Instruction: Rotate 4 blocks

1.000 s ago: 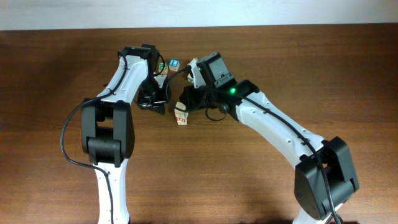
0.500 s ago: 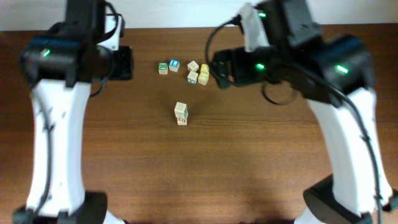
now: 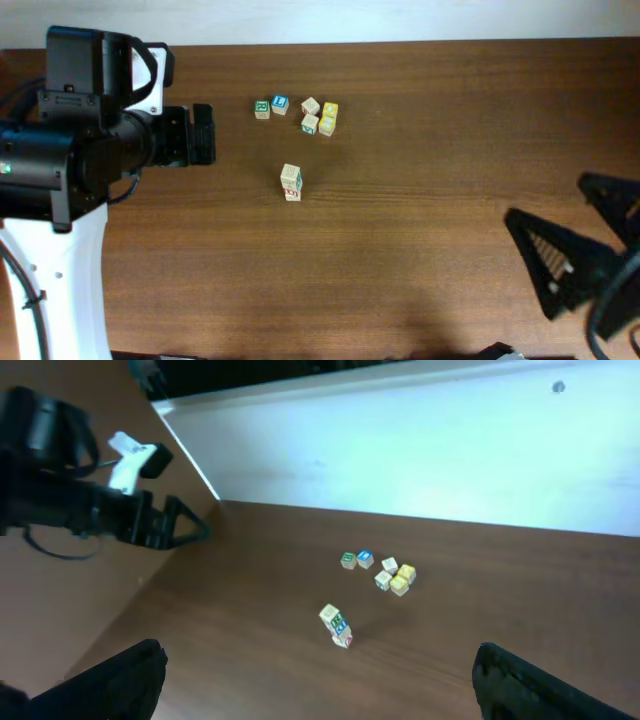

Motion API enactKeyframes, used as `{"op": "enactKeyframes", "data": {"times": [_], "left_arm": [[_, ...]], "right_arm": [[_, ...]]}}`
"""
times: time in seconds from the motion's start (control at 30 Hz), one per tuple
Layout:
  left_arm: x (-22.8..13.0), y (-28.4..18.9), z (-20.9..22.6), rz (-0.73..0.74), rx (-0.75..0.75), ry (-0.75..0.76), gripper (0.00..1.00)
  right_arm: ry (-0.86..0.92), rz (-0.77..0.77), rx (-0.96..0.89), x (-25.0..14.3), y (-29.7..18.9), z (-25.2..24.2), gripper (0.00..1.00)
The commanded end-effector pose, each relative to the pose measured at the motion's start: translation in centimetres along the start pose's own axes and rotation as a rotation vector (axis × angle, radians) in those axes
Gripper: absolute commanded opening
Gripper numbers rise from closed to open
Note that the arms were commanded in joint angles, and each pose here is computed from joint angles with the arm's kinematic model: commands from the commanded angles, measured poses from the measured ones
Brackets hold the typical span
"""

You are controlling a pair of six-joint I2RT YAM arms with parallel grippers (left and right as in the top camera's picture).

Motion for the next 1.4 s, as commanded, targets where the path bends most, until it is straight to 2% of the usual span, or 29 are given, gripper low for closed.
{"op": "enactKeyframes", "data": {"times": [0.0, 0.07, 0.17, 0.23, 0.3, 0.33, 0.4, 0.5, 0.63, 0.77, 0.87, 0.97, 1.07, 1.37], "left_arm": [[0.0, -0.6, 0.1, -0.016, 0.008, 0.006, 0.99], [0.0, -0.6, 0.1, -0.016, 0.008, 0.006, 0.99], [0.0, -0.6, 0.1, -0.016, 0.008, 0.006, 0.99], [0.0, -0.6, 0.1, -0.016, 0.008, 0.006, 0.99], [0.0, -0.6, 0.1, -0.016, 0.008, 0.006, 0.99], [0.0, -0.6, 0.1, -0.016, 0.008, 0.006, 0.99], [0.0, -0.6, 0.1, -0.016, 0.008, 0.005, 0.99], [0.0, -0.6, 0.1, -0.016, 0.008, 0.006, 0.99], [0.0, -0.6, 0.1, -0.016, 0.008, 0.006, 0.99], [0.0, -0.6, 0.1, -0.016, 0.008, 0.006, 0.99], [0.0, -0.6, 0.1, -0.016, 0.008, 0.005, 0.99], [0.0, -0.6, 0.1, -0.016, 0.008, 0.006, 0.99], [0.0, -0.6, 0.1, -0.016, 0.008, 0.006, 0.99], [0.0, -0.6, 0.1, -0.016, 0.008, 0.006, 0.99]], "right_arm": [[0.008, -0.011, 0.018, -0.3, -1.1, 0.1, 0.98], [-0.042, -0.039, -0.020, -0.1, -1.4, -0.4, 0.98], [-0.136, -0.047, -0.196, 0.4, -0.1, -2.7, 0.98], [-0.134, -0.044, -0.306, 0.4, 1.2, -4.7, 0.98], [-0.161, -0.066, -0.336, 0.3, 2.1, -5.8, 0.98], [-0.232, -0.076, -0.328, -0.1, 2.9, -6.2, 0.98], [-0.378, -0.102, -0.270, -1.7, 4.9, -7.2, 0.98], [-0.377, -0.165, -0.265, -5.8, 7.8, -10.7, 0.98], [-0.319, -0.261, -0.242, -13.4, 11.8, -16.1, 0.98], [-0.342, -0.349, -0.185, -20.0, 14.9, -19.6, 0.98], [-0.343, -0.345, -0.175, -23.2, 15.8, -21.1, 0.98], [-0.345, -0.346, -0.170, -25.0, 16.4, -21.9, 0.98], [-0.326, -0.284, -0.162, -27.3, 17.7, -23.2, 0.98], [-0.343, -0.335, -0.151, -27.1, 18.0, -23.3, 0.98]]}}
Point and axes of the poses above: each gripper's point midway between its finger pads, its own y axis out along the fingers, its own z axis along the line the jaws close on, x = y × z, the point moved 4 cm from there along -y, back along the fingers, and after that the axes turned 11 degrees about y, right-handed, at the moved point
